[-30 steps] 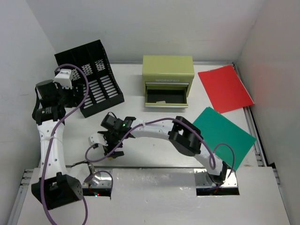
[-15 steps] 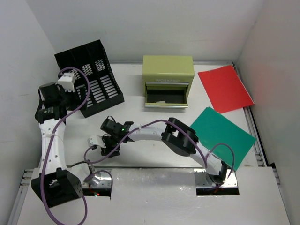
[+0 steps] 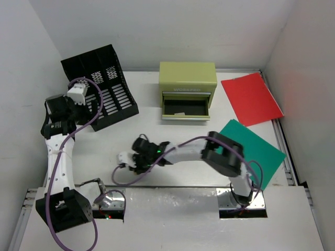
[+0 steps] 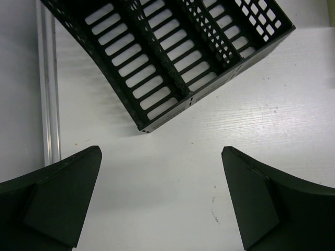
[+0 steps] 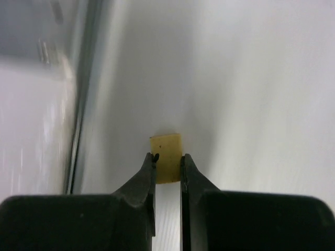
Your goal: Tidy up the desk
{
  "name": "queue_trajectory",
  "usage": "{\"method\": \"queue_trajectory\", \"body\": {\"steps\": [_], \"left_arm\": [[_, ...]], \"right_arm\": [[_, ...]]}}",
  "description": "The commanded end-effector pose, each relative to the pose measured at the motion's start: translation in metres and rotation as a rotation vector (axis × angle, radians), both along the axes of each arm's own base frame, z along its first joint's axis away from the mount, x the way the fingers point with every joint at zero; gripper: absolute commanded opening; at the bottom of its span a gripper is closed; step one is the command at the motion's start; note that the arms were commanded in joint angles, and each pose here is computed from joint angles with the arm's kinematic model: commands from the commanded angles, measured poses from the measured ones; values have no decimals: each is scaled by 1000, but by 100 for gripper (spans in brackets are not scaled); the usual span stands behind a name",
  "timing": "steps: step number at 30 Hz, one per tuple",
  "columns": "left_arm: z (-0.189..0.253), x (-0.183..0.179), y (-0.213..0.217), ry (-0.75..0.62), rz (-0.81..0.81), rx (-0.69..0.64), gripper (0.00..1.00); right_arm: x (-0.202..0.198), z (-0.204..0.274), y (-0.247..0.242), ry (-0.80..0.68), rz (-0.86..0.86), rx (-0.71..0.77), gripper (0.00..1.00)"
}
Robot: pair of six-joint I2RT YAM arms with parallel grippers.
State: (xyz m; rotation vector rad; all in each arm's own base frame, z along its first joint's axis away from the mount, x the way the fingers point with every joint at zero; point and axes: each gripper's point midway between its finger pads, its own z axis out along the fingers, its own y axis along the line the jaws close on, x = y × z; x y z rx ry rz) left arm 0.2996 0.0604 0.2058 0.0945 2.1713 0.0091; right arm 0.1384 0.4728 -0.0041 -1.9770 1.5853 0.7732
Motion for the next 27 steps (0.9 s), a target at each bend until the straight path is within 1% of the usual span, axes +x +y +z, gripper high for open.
{"method": "queue_trajectory", "body": {"steps": [1, 2, 3, 4, 5, 6, 7, 8, 9, 10, 11, 14, 16, 19, 20, 22, 23, 25, 26, 27], "left_arm": [[8, 3, -2, -59, -49, 29, 100], [5, 3, -4, -56, -60, 25, 100], [1, 2, -5, -48, -68, 19, 100], [-2, 2, -6, -41, -74, 12, 100], [-6, 2, -9, -28, -85, 0, 100], [-7, 2, -10, -24, -92, -3, 100], [-8, 2, -10, -19, -95, -4, 100], [-9, 2, -10, -12, -95, -6, 100], [-8, 1, -10, -12, -98, -2, 100], [-9, 1, -10, -12, -99, -1, 100], [-9, 1, -10, -14, -100, 1, 100], [-9, 1, -10, -18, -103, 2, 100], [-9, 2, -10, -17, -107, 2, 100], [-9, 2, -10, -16, -107, 1, 100], [-10, 1, -11, -15, -108, 0, 100], [-10, 1, -11, -12, -111, -1, 100], [-11, 1, -12, -10, -113, -4, 100], [-13, -1, -13, -2, -119, -8, 100], [-13, -1, -14, -3, -123, -6, 100], [-13, -1, -14, -2, -127, -7, 100]], "right_arm": [[52, 92, -22, -101, -289, 229, 0], [90, 97, -51, -161, -457, 221, 0], [111, 124, -68, -180, -550, 262, 0], [129, 132, -86, -182, -634, 262, 0], [168, 130, -126, -214, -808, 237, 0], [187, 136, -148, -250, -897, 235, 0], [203, 132, -169, -271, -978, 202, 0], [229, 130, -204, -289, -1092, 147, 0], [243, 127, -223, -305, -1161, 112, 0], [253, 114, -233, -295, -1189, 78, 0], [269, 116, -247, -302, -1230, 71, 0], [290, 103, -262, -344, -1232, -12, 0], [299, 101, -265, -378, -1207, -44, 0], [314, 100, -273, -413, -1227, -78, 0], [318, 100, -276, -415, -1234, -95, 4], [321, 102, -280, -422, -1235, -118, 8], [321, 101, -281, -424, -1235, -129, 16], [319, 99, -282, -418, -1227, -143, 22], [318, 98, -281, -412, -1218, -145, 31], [316, 96, -279, -401, -1207, -144, 36]]}}
